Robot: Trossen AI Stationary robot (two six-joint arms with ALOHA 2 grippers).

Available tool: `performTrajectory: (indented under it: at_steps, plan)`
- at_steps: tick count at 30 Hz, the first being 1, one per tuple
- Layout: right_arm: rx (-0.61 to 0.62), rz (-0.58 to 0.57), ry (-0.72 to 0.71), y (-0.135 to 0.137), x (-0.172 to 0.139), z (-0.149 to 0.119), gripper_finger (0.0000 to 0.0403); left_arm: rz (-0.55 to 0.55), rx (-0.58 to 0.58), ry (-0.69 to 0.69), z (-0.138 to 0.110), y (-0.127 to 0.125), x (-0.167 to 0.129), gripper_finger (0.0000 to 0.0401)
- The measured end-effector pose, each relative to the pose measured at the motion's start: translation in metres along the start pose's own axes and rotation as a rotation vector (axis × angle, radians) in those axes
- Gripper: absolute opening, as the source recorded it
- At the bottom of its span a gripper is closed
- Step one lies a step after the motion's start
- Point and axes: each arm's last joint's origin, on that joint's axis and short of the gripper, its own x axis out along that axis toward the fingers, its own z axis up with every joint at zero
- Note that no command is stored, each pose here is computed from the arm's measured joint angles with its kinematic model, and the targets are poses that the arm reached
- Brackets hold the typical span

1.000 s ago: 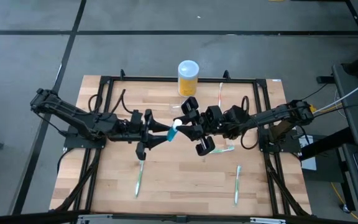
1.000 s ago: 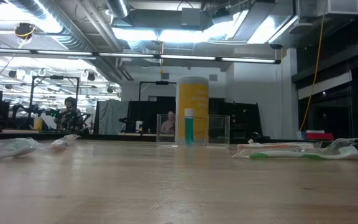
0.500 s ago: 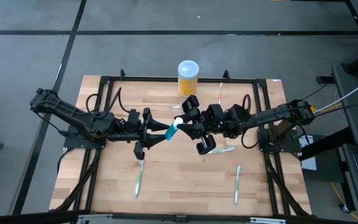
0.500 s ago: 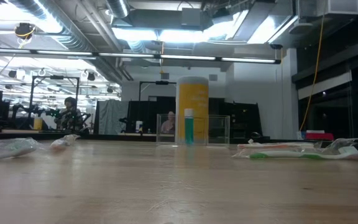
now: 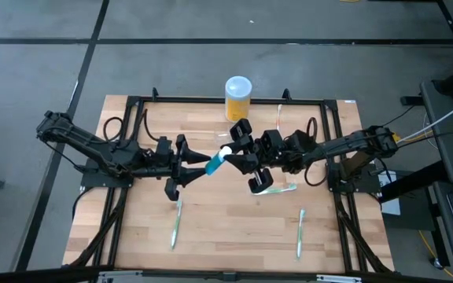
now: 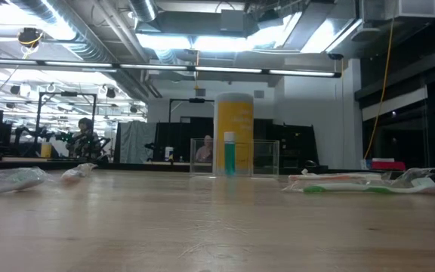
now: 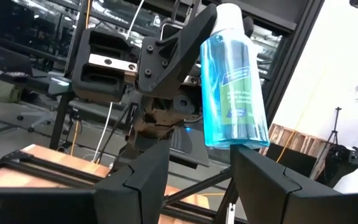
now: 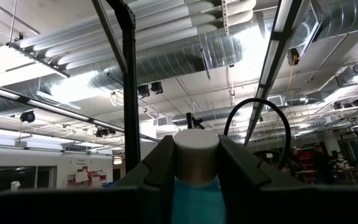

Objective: Pick & Place toothbrushing station
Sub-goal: Put the blue mouthwash into the transparent organizer

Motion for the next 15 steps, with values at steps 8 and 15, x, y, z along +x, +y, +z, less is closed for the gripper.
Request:
performTrajectory:
  at_steps: [8,15]
  plan:
    - [-0.005,0.002,0.018,-0.003,-0.001,-0.004,0.0093,0.088,0.022,0.089,-0.007,0.005,-0.003,0.0171]
    - [0.01,0.018,0.027,-0.006,-0.002,-0.002,0.0093,0.239,0.065,0.122,0.003,0.015,-0.02,0.0171]
